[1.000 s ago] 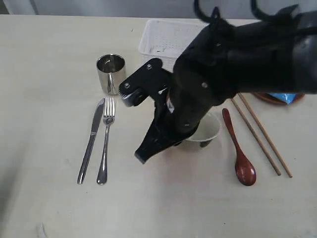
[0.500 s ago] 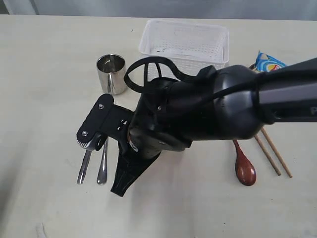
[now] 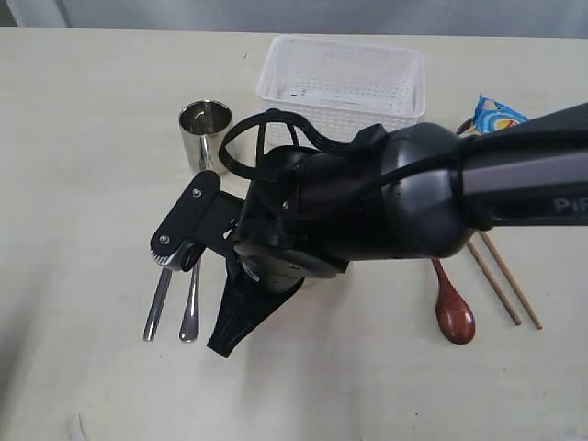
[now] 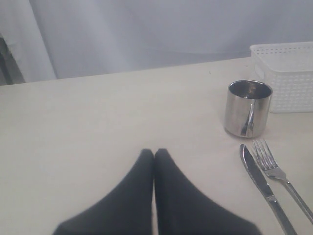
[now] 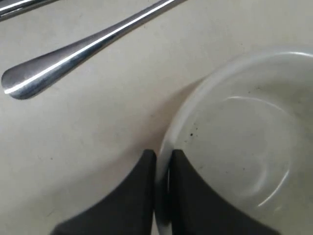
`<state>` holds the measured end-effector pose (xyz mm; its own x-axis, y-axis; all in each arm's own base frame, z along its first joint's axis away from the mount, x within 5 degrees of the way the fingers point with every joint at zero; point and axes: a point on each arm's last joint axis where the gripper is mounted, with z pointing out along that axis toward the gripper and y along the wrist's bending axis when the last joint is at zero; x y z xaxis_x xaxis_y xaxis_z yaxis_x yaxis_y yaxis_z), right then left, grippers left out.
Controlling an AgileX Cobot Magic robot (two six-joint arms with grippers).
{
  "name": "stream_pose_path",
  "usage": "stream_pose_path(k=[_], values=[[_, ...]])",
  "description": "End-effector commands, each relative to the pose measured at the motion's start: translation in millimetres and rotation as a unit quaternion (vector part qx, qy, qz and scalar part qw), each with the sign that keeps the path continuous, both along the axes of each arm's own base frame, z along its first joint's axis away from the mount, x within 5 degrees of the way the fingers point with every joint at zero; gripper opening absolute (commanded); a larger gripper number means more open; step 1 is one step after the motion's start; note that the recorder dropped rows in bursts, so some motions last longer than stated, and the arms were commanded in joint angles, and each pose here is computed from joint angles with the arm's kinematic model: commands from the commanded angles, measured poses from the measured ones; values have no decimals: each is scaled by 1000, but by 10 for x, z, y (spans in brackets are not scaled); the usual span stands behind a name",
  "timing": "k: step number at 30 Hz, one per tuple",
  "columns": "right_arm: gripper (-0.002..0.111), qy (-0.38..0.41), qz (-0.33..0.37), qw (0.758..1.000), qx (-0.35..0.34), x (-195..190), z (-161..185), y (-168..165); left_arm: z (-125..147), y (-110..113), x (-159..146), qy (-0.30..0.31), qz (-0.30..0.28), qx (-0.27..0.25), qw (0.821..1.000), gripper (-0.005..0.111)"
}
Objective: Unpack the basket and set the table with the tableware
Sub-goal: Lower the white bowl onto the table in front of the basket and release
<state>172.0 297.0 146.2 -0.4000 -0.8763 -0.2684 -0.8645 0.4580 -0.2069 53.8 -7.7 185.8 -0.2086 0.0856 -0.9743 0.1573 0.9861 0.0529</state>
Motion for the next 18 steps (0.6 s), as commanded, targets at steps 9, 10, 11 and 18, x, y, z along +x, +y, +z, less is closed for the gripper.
stream_pose_path(k=[9,10,11,18], values=[[-1,58,-81,993,-66,-90,-132,-160,3,1,1,-4,1,-1,1000,0],[-1,66,-82,992,-66,-103,-134,-158,3,1,1,-4,1,-1,1000,0],[-1,74,-79,992,-64,-118,-137,-153,3,1,1,-4,1,-1,1000,0],[0,106,-76,990,-53,-174,-145,-129,3,1,1,-4,1,-1,1000,0]])
